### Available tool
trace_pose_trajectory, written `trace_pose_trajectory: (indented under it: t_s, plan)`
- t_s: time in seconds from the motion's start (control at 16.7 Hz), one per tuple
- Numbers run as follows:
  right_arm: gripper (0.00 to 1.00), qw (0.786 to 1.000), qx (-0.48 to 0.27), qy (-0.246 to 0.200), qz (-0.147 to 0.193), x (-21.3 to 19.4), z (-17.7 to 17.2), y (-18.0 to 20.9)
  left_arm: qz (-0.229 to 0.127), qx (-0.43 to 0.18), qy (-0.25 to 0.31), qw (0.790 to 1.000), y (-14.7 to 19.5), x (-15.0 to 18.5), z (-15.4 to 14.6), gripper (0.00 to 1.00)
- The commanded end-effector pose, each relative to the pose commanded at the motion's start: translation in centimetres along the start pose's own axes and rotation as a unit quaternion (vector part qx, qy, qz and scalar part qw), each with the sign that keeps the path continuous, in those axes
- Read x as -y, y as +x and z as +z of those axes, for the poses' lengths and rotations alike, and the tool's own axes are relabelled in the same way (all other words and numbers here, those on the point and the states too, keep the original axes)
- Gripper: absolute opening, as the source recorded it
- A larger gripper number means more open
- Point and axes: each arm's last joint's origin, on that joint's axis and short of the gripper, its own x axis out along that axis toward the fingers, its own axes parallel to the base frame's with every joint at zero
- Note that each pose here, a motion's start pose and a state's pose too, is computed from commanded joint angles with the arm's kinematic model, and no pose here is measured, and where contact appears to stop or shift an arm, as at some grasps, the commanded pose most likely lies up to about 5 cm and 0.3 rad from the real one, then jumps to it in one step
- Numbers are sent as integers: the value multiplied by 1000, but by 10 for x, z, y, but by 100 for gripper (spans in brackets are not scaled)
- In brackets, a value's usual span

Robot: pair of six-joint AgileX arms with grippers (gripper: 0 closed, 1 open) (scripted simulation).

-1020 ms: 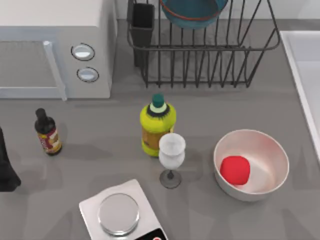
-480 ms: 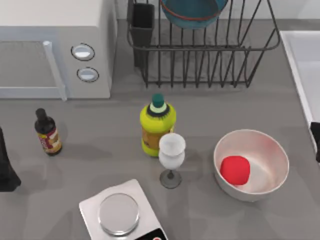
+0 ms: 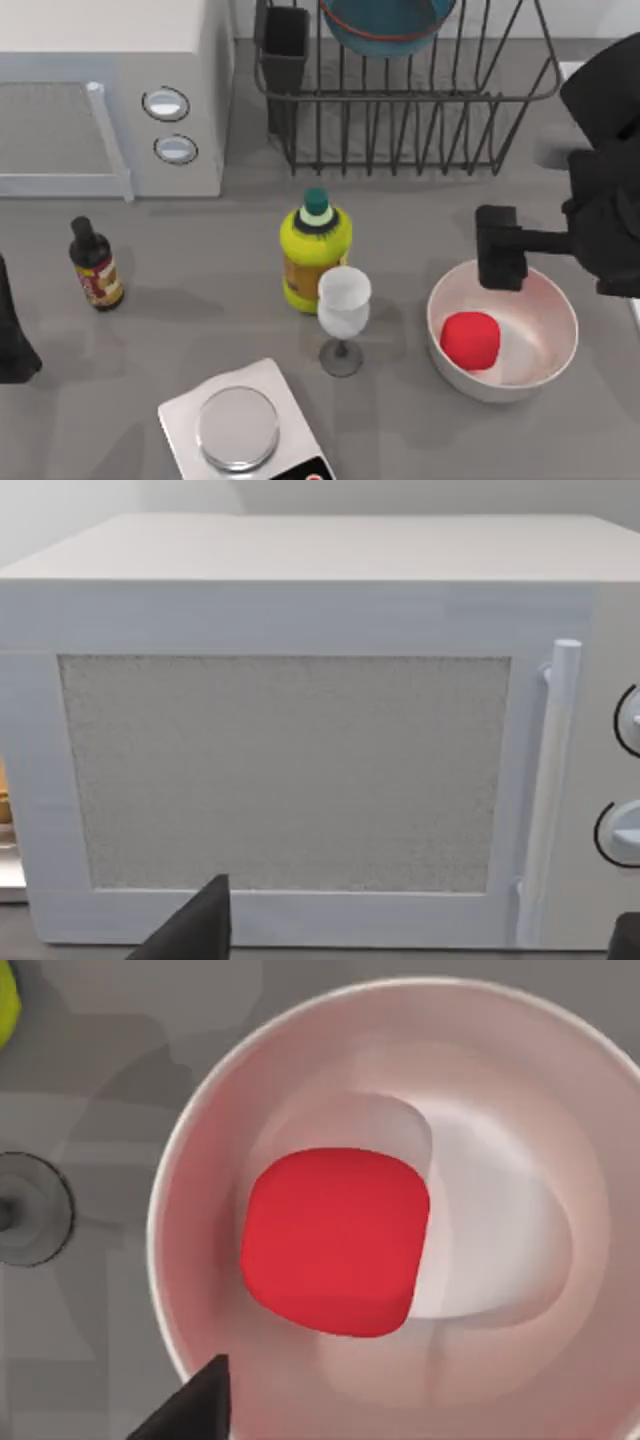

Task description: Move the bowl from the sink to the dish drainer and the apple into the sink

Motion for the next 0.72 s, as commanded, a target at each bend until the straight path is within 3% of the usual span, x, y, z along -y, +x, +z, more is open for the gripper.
trace_pose_trajectory:
  t_s: [0.36, 0.72]
  plan:
    - [100, 990, -122, 1, -66, -53, 18, 45, 0, 0, 0, 1000, 0, 0, 0, 100]
    - [100, 987, -138, 1, -78, -61, 19, 53, 0, 0, 0, 1000, 0, 0, 0, 100]
